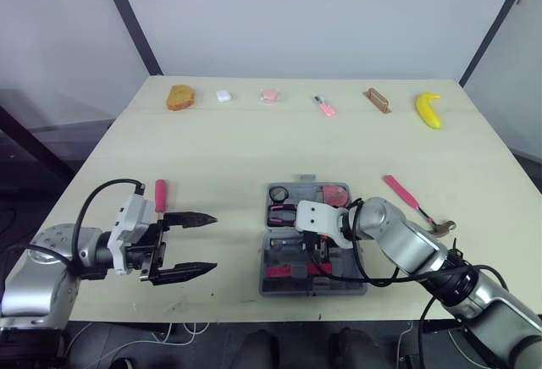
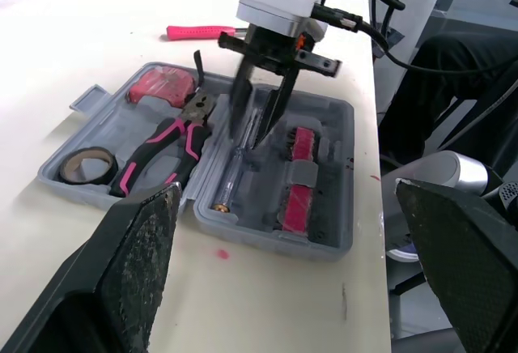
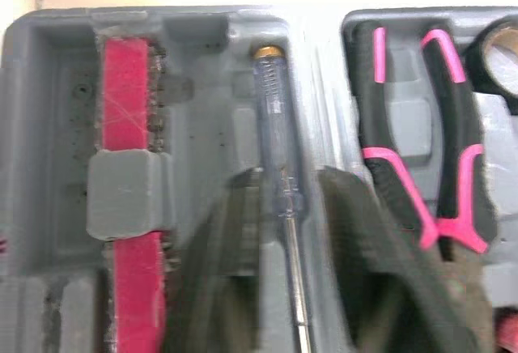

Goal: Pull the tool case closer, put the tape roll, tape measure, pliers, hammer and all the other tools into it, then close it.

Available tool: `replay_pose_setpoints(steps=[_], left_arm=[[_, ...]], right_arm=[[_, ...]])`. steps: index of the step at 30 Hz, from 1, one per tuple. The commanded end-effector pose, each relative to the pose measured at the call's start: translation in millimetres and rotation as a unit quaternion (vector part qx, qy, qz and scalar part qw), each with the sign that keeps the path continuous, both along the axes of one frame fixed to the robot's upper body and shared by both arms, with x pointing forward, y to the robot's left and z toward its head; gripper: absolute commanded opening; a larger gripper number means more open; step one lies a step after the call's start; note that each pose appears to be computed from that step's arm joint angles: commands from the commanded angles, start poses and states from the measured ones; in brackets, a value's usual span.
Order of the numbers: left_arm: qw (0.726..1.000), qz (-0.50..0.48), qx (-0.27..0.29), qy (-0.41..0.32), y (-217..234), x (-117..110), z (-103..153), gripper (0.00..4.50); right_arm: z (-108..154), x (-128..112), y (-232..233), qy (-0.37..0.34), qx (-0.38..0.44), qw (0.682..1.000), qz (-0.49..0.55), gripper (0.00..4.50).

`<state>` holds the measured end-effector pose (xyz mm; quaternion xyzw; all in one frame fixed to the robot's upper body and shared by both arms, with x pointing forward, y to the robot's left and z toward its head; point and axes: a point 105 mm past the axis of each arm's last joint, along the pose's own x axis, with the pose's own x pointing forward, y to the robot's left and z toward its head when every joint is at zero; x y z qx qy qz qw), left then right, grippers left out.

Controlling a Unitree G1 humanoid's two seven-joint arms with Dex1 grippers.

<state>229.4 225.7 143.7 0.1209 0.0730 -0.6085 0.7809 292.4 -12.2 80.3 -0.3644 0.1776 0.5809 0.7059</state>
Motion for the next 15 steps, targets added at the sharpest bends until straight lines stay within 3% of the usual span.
replay_pose_setpoints(steps=[1,6,15], left_arm=[[1.000,-0.006,0.000,-0.016,-1,0,6,4.50],[1.000,-0.007,0.000,-0.016,0,0,5,4.50],[1.000,-0.008,0.001,-0.014,2,-2,3,4.50]], right_arm=[[4,1,4,-0.013,0.011,1.000,0.007,0.05],[-3,6,6,-0.010,0.010,1.000,0.001,0.05],[-44,0,-8,0.041,-0.028,0.999,-0.024,0.05]])
